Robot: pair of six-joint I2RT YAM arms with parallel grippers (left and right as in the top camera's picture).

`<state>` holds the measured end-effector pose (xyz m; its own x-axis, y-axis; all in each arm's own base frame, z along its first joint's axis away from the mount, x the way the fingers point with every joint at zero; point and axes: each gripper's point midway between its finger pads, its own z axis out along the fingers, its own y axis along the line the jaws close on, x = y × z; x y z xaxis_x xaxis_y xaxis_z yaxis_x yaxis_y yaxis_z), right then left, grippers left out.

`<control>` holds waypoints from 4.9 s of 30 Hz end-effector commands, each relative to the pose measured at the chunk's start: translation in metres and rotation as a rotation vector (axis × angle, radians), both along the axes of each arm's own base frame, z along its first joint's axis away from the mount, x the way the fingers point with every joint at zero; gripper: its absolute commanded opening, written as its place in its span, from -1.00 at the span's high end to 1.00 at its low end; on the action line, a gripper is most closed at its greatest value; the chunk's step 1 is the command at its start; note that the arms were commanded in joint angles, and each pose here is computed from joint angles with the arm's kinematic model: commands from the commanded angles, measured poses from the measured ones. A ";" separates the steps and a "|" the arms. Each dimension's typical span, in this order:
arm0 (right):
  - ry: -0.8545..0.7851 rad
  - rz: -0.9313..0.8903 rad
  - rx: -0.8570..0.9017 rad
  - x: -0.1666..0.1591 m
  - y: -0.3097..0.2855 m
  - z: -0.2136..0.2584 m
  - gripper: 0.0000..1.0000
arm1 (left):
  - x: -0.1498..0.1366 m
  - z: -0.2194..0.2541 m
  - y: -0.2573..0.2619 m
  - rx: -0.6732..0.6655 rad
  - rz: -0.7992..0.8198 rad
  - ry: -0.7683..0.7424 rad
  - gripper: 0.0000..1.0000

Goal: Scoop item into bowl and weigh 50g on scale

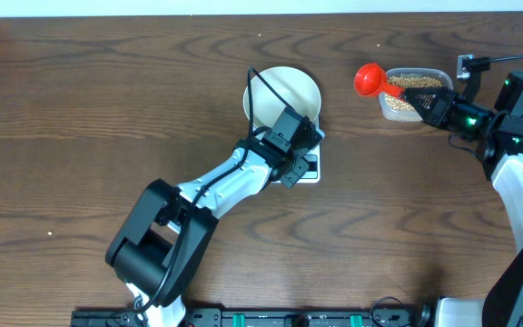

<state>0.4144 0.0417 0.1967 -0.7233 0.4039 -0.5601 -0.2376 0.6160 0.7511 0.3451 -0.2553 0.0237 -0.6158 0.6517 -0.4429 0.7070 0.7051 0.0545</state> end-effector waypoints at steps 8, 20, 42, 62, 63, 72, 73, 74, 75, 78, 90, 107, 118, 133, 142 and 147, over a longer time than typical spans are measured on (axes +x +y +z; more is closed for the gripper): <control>-0.032 0.001 -0.013 0.001 -0.003 0.009 0.98 | 0.013 0.082 0.000 -0.107 0.019 -0.176 0.86; -0.031 0.001 -0.013 0.001 -0.003 0.009 0.98 | 0.003 0.037 0.001 -0.060 0.017 -0.058 0.86; -0.016 0.003 -0.011 -0.001 -0.003 0.006 0.98 | -0.008 -0.008 0.003 0.004 -0.011 0.039 0.86; -0.018 0.008 -0.018 -0.002 -0.002 0.005 0.98 | -0.010 -0.004 -0.004 0.017 -0.061 0.007 0.86; -0.018 0.008 -0.018 -0.002 -0.002 0.005 0.98 | -0.008 -0.004 -0.004 0.021 -0.057 -0.002 0.85; -0.018 0.008 -0.018 -0.002 -0.002 0.005 0.98 | -0.004 -0.003 -0.003 0.028 -0.048 -0.022 0.85; -0.018 0.008 -0.018 -0.002 -0.002 0.005 0.98 | -0.004 -0.004 -0.003 0.028 -0.048 -0.022 0.86; -0.018 0.008 -0.018 -0.002 -0.002 0.005 0.98 | -0.004 -0.004 -0.003 0.028 -0.048 -0.022 0.86; -0.018 0.008 -0.018 -0.002 -0.002 0.005 0.98 | -0.004 -0.004 -0.002 0.030 -0.048 -0.019 0.85; -0.018 0.008 -0.018 -0.002 -0.002 0.005 0.98 | -0.006 -0.005 -0.001 0.037 -0.048 -0.009 0.86; -0.013 0.009 -0.018 -0.003 -0.002 0.004 0.98 | -0.007 -0.027 0.007 0.067 -0.034 0.034 0.86; -0.013 0.015 -0.025 -0.004 -0.002 0.003 0.98 | -0.011 -0.045 0.029 0.091 0.017 0.083 0.85; -0.009 0.015 -0.025 -0.004 -0.002 0.002 0.98 | -0.014 -0.054 0.037 0.084 0.057 0.094 0.86; -0.008 0.012 -0.027 -0.004 -0.002 0.002 0.98 | -0.018 -0.021 0.017 0.026 -0.034 0.040 0.86; -0.006 0.012 -0.026 -0.004 -0.002 0.001 0.98 | -0.015 -0.020 0.013 0.013 -0.038 0.027 0.86; -0.008 0.013 -0.028 -0.004 -0.002 0.001 0.98 | -0.015 -0.018 0.007 -0.011 -0.050 0.024 0.86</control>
<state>0.4088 0.0422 0.1890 -0.7439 0.3918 -0.5414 -0.2204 0.6210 0.7522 0.3430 -0.2494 0.0193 -0.5930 0.6541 -0.4695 0.7222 0.6899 0.0490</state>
